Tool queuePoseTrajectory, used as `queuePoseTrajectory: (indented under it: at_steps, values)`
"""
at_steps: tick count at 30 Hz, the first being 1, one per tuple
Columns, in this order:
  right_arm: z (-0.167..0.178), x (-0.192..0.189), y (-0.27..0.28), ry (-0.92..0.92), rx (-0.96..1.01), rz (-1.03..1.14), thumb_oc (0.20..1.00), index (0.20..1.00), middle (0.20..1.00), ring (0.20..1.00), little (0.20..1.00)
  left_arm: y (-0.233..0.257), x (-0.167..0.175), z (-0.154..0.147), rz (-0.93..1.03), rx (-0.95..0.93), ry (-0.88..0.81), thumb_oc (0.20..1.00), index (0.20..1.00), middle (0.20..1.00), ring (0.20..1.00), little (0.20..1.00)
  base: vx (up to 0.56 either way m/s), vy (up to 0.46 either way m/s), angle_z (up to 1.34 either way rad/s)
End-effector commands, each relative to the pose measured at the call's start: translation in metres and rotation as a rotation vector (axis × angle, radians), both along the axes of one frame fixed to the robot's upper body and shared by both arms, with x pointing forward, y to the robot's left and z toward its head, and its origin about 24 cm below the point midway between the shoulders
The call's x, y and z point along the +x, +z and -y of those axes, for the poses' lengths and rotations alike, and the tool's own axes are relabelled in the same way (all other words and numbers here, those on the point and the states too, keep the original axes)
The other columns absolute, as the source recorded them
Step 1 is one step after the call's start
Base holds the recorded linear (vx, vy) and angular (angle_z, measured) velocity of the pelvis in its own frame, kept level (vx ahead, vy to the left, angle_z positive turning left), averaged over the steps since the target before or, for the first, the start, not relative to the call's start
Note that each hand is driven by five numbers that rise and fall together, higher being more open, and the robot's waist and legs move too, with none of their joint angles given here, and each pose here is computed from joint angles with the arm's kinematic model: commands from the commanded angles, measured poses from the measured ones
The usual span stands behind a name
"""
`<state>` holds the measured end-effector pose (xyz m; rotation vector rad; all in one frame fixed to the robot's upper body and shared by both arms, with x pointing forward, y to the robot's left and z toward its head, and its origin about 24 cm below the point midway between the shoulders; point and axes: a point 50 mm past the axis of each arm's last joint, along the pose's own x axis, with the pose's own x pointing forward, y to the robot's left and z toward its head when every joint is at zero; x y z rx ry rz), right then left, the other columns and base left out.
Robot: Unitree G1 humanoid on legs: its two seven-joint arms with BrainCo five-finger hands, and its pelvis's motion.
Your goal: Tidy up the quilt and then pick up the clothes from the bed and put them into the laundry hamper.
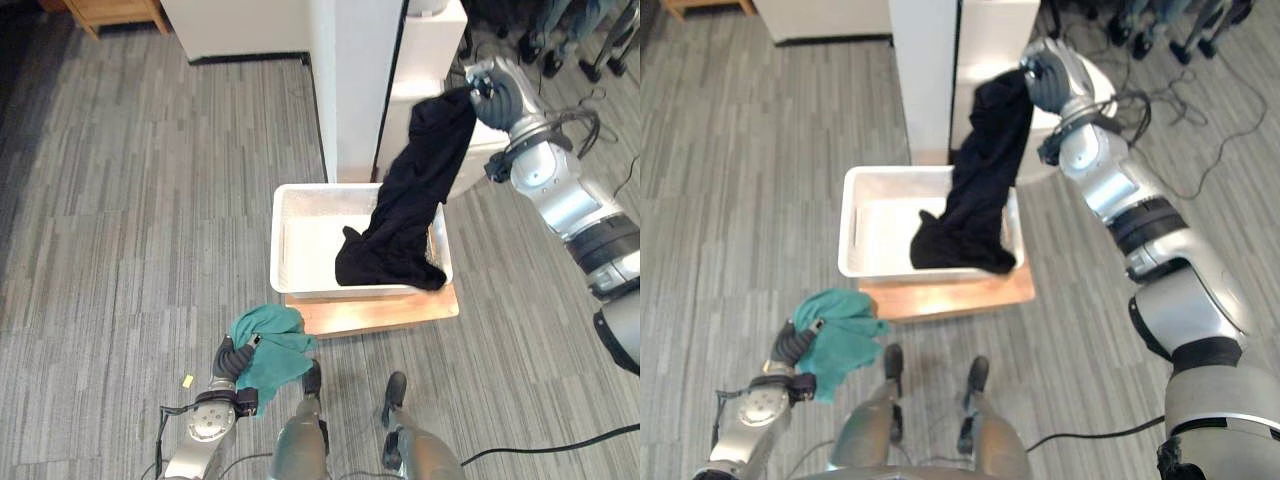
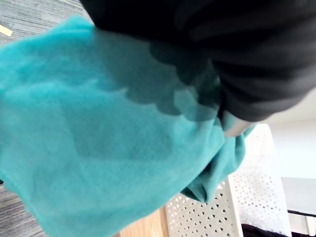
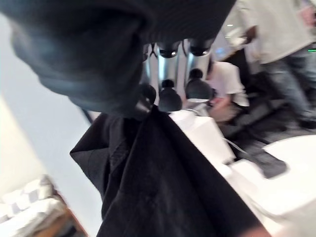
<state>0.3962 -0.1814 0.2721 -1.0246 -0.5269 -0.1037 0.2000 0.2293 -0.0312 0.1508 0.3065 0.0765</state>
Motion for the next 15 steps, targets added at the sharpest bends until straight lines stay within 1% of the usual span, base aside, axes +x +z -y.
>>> queuePoseTrajectory:
  at_steps: [1, 2, 3, 4, 6, 7, 8, 9, 11, 12, 14, 15]
  values:
    - [0.005, -0.014, 0.038, 0.014, 0.013, 0.169, 0.200, 0.200, 0.200, 0.200, 0.200, 0.038, 0.023, 0.003, 0.206, 0.004, -0.031, 0.200, 0.200, 0.200, 0.200, 0.200, -0.01, 0.023, -0.07]
    - [-0.006, -0.022, 0.014, 0.070, -0.006, 0.142, 0.667, 0.667, 0.667, 0.667, 0.667, 0.037, 0.021, 0.002, 0.204, 0.002, -0.007, 0.200, 0.200, 0.200, 0.200, 0.200, -0.01, 0.018, -0.11]
    - [-0.006, -0.022, 0.014, 0.069, -0.006, 0.141, 0.667, 0.667, 0.667, 0.667, 0.667, 0.037, 0.021, 0.002, 0.203, 0.003, -0.007, 0.200, 0.200, 0.200, 0.200, 0.200, 0.01, 0.032, -0.18]
    - [-0.020, -0.034, -0.017, 0.142, -0.016, 0.107, 1.000, 1.000, 1.000, 1.000, 1.000, 0.040, 0.021, 0.002, 0.216, 0.003, 0.009, 0.200, 0.200, 0.200, 0.200, 0.200, 0.01, 0.023, -0.18]
    - [-0.026, -0.047, -0.050, 0.174, -0.005, 0.066, 1.000, 1.000, 1.000, 1.000, 1.000, 0.047, 0.022, 0.005, 0.252, 0.009, 0.000, 0.200, 0.200, 0.200, 0.200, 0.200, 0.02, 0.022, -0.18]
    - [-0.025, -0.048, -0.051, 0.172, -0.004, 0.065, 1.000, 1.000, 1.000, 1.000, 1.000, 0.047, 0.021, 0.005, 0.250, 0.011, -0.002, 0.200, 0.200, 0.200, 0.200, 0.200, 0.04, 0.009, -0.24]
    - [-0.026, -0.060, -0.074, 0.180, -0.027, 0.045, 1.000, 1.000, 1.000, 1.000, 1.000, 0.060, 0.023, 0.007, 0.311, 0.018, -0.011, 0.200, 0.200, 0.200, 0.200, 0.200, 0.05, 0.001, -0.31]
    - [-0.020, -0.068, -0.086, 0.155, -0.070, 0.041, 1.000, 1.000, 1.000, 1.000, 1.000, 0.071, 0.024, 0.006, 0.361, 0.025, -0.016, 0.200, 0.200, 0.200, 0.200, 0.200, 0.05, 0.001, -0.20]
    - [-0.016, -0.073, -0.095, 0.144, -0.097, 0.027, 1.000, 1.000, 1.000, 1.000, 1.000, 0.078, 0.024, 0.005, 0.390, 0.039, -0.023, 0.200, 0.200, 0.200, 0.200, 0.200, 0.01, 0.000, -0.04]
    - [-0.008, -0.079, -0.106, 0.116, -0.146, 0.005, 1.000, 1.000, 1.000, 1.000, 1.000, 0.095, 0.027, 0.004, 0.466, 0.056, -0.037, 0.200, 0.200, 0.200, 0.200, 0.200, 0.03, 0.010, -0.06]
    - [0.001, -0.085, -0.124, 0.079, -0.173, -0.052, 1.000, 1.000, 1.000, 1.000, 1.000, 0.106, 0.028, 0.003, 0.513, 0.068, -0.045, 0.200, 0.200, 0.200, 0.200, 0.200, 0.03, 0.010, -0.04]
    - [0.019, -0.094, -0.146, 0.020, -0.198, -0.129, 1.000, 1.000, 1.000, 1.000, 1.000, 0.122, 0.029, 0.000, 0.584, 0.079, -0.040, 0.200, 0.200, 0.200, 0.200, 0.200, 0.03, 0.005, -0.03]
